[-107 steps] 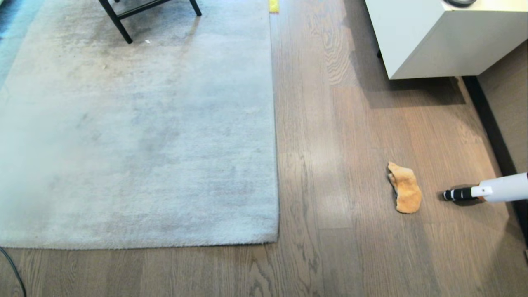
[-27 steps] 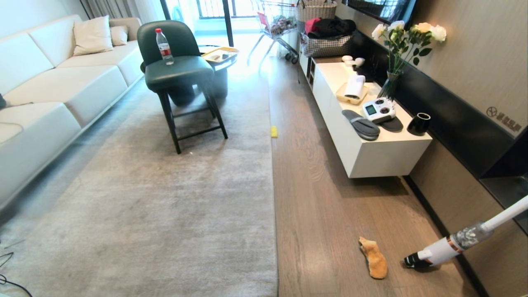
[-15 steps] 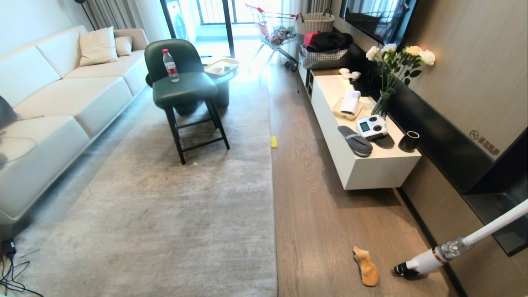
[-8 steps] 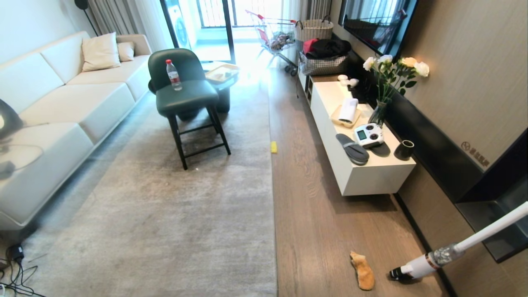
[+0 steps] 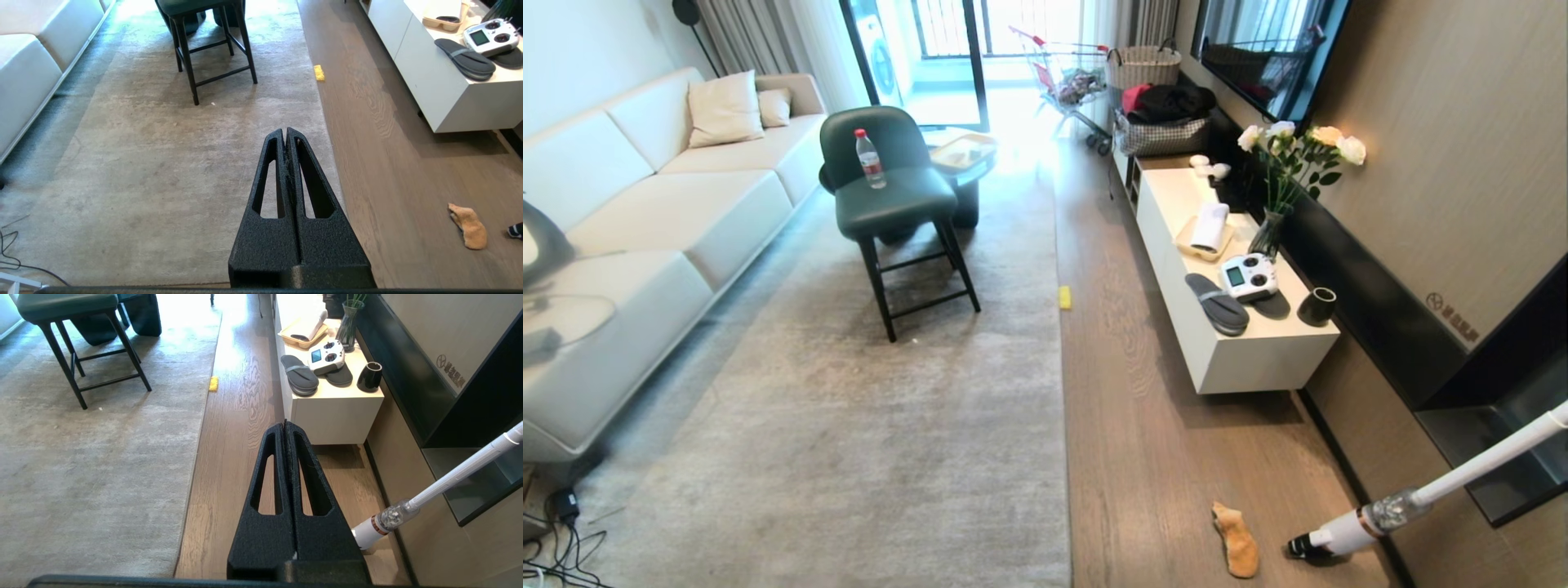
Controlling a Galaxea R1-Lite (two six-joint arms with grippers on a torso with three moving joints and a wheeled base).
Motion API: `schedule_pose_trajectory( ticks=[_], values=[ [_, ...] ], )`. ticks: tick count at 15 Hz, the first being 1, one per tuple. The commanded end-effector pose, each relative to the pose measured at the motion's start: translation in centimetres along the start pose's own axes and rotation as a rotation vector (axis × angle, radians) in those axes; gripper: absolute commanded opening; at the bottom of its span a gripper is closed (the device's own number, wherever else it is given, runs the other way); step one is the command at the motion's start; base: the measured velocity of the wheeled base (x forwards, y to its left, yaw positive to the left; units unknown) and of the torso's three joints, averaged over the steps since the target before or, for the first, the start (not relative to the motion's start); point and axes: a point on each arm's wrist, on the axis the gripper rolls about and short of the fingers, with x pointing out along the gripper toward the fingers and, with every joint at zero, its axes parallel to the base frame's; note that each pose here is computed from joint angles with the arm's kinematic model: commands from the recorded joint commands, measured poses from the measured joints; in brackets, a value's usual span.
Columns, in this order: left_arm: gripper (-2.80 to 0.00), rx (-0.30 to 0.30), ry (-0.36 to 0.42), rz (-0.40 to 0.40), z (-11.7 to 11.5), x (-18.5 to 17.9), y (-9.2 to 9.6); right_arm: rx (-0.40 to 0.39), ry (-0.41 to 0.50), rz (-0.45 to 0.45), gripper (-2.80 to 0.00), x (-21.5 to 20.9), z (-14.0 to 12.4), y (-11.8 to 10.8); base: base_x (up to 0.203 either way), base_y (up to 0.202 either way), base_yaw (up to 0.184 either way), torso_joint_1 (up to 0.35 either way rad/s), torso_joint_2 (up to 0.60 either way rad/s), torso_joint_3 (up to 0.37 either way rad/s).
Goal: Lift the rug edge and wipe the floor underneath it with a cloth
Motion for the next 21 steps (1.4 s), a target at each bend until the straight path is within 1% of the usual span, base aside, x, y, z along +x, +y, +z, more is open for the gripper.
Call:
schedule_pose_trajectory(
  ticks=[1, 10, 21],
  values=[
    [-2.8, 0.0, 0.001, 0.001, 0.0, 0.01, 0.0, 0.0, 0.001, 0.0, -2.8, 0.01, 0.01, 0.0, 0.0, 0.0, 0.0, 0.145, -0.33, -0.183],
    [-2.8, 0.0, 0.001, 0.001, 0.0, 0.01, 0.0, 0.0, 0.001, 0.0, -2.8, 0.01, 0.01, 0.0, 0.0, 0.0, 0.0, 0.145, -0.32, -0.175],
    [-2.8, 0.0, 0.001, 0.001, 0.0, 0.01, 0.0, 0.002, 0.001, 0.0, -2.8, 0.01, 0.0, 0.0, 0.0, 0.0, 0.0, 0.084, -0.17, -0.091]
  ],
)
